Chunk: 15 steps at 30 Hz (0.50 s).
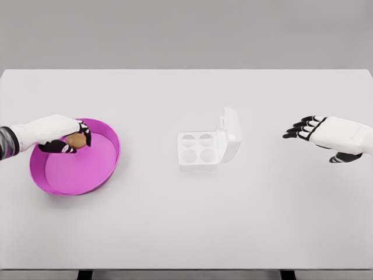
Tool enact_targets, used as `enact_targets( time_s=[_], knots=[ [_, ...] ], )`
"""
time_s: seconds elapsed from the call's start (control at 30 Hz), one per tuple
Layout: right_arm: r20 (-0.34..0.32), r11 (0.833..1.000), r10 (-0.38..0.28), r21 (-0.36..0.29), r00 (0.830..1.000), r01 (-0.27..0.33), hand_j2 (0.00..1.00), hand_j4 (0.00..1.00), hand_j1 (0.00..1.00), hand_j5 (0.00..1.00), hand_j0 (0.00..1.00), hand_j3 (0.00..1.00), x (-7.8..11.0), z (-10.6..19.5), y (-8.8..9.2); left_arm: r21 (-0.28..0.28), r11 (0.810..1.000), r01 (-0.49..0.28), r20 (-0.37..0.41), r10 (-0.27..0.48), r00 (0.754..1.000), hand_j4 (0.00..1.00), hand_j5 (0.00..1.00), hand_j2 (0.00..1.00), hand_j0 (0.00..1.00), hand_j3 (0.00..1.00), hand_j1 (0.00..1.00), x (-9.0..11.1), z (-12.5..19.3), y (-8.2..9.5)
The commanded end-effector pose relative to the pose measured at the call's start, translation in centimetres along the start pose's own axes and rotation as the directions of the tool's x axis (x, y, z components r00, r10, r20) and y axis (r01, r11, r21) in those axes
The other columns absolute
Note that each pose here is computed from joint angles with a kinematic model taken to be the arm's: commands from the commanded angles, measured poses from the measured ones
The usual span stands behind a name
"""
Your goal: Pack egg into the box and close the box lid
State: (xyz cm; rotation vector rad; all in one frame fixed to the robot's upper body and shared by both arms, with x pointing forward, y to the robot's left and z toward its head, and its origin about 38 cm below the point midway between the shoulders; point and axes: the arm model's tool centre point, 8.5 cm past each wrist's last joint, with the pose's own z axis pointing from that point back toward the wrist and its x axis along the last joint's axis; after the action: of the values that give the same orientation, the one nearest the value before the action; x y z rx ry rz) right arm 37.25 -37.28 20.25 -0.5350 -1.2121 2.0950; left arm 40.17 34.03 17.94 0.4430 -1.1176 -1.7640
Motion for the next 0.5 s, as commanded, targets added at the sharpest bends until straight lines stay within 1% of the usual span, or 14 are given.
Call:
enact_targets(
  time_s=[0.0, 0.03, 0.07, 0.17, 0.47],
  knots=[
    [-0.006, 1.000, -0.001, -0.003, 1.000, 0.001, 1.00, 1.00, 1.00, 1.00, 1.00, 1.00, -0.2, 0.2, -0.2, 0.013, 1.000, 0.015, 0.021, -0.015, 1.000, 0.40, 0.40, 0.40, 0.40, 0.40, 0.40, 0.8, 0.2, 0.5],
    [-0.006, 1.000, -0.001, -0.003, 1.000, 0.001, 1.00, 1.00, 1.00, 1.00, 1.00, 1.00, -0.2, 0.2, -0.2, 0.017, 1.000, 0.019, 0.026, -0.019, 0.999, 0.40, 0.40, 0.40, 0.40, 0.40, 0.40, 0.9, 0.2, 0.7],
    [-0.006, 1.000, -0.001, -0.003, 1.000, 0.001, 1.00, 1.00, 1.00, 1.00, 1.00, 1.00, -0.2, 0.2, -0.2, 0.032, 0.999, 0.024, 0.030, -0.025, 0.999, 0.40, 0.40, 0.40, 0.40, 0.40, 0.40, 1.1, 0.3, 1.3],
    [-0.005, 1.000, -0.002, -0.003, 1.000, 0.002, 1.00, 1.00, 1.00, 1.00, 1.00, 1.00, -0.2, 0.2, -0.2, 0.049, 0.999, 0.023, 0.029, -0.024, 0.999, 0.40, 0.40, 0.40, 0.40, 0.40, 0.40, 1.0, 0.6, 1.9],
    [-0.006, 1.000, -0.001, -0.008, 1.000, 0.001, 1.00, 1.00, 1.00, 1.00, 1.00, 1.00, -0.2, 0.2, -0.3, 0.079, 0.996, 0.042, 0.050, -0.046, 0.998, 0.38, 0.38, 0.38, 0.38, 0.38, 0.38, 1.7, 0.7, 3.2]
  ],
)
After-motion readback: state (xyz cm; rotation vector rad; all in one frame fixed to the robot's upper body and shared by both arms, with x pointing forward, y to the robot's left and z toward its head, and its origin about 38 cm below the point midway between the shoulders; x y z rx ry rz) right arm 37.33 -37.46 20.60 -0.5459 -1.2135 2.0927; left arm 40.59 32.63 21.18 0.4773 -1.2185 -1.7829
